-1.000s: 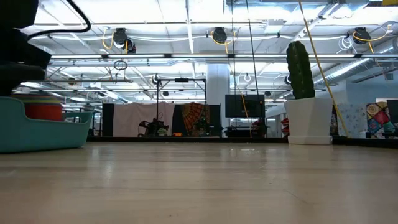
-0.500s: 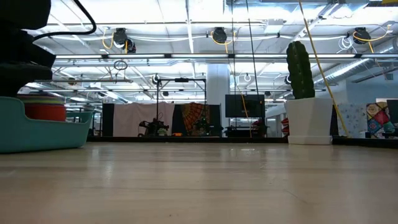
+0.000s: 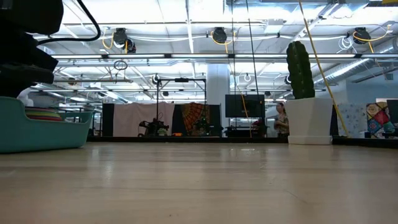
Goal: Nest measuring cups in basket
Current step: Put the nested measuring cups into the green bin, then adjust the green bin
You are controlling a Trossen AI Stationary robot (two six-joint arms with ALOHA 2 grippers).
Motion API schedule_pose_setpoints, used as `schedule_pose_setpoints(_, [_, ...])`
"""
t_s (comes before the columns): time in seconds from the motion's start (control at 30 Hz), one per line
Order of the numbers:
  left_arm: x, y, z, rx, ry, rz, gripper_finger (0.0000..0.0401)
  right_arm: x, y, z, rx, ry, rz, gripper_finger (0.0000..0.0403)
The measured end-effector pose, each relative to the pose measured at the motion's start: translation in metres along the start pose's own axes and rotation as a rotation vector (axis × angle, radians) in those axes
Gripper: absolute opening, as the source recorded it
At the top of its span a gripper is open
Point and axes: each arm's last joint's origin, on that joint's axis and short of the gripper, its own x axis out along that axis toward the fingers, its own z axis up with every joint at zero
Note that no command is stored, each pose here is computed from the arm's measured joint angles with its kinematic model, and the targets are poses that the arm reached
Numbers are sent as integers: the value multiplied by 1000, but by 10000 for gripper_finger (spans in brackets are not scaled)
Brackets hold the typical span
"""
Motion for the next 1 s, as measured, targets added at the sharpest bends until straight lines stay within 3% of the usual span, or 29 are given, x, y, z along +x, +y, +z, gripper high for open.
schedule_pose_setpoints(0.6, [-3, 1, 0, 45, -2, 9, 201, -1, 3, -5, -4, 11, 10, 155])
schedule_pose_setpoints(1.0, [-49, 4, 6, 68, -100, -15, 229, -1, 3, -4, 13, 5, 15, 155])
